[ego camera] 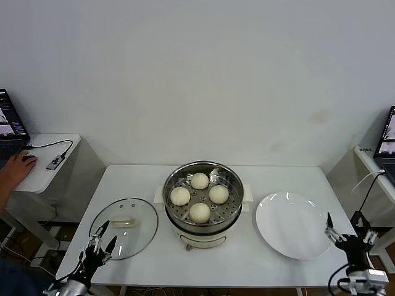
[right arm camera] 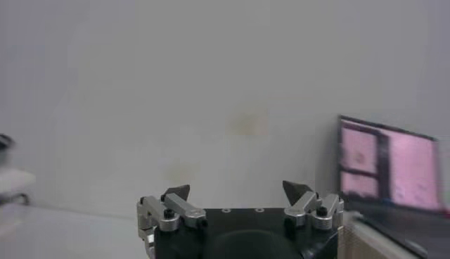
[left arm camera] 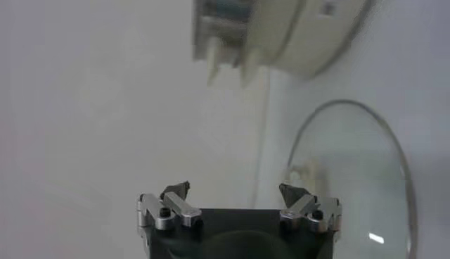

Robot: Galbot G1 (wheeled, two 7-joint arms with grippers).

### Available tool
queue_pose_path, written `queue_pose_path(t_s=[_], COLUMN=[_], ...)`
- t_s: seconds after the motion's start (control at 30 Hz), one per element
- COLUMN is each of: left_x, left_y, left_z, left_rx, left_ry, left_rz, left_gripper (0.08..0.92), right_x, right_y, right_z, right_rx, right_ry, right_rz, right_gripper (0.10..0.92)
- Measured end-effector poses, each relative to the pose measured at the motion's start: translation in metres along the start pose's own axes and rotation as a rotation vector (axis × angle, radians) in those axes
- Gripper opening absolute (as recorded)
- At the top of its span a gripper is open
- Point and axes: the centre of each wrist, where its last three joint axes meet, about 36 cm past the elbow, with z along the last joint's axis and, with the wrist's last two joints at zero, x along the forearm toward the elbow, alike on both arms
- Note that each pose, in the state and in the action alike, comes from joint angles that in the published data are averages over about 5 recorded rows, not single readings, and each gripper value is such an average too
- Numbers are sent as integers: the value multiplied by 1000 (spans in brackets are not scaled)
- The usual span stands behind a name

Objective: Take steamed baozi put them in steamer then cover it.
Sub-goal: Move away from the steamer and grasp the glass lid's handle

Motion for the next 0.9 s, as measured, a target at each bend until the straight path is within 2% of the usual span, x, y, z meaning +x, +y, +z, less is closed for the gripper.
queue_pose_path(t_s=[0.47, 0.9], left_x=[-60, -94], left_y=[-8, -13], left_z=[27, 34], left_rx=[-95, -105], left_ry=[-6, 8], left_rz=[31, 46], left_gripper=[823, 823], right_x=[23, 30], right_y=[1, 7], right_z=[9, 15], right_rx=[23, 40], right_ry=[60, 85], right_rz=[45, 38], right_gripper=[823, 823])
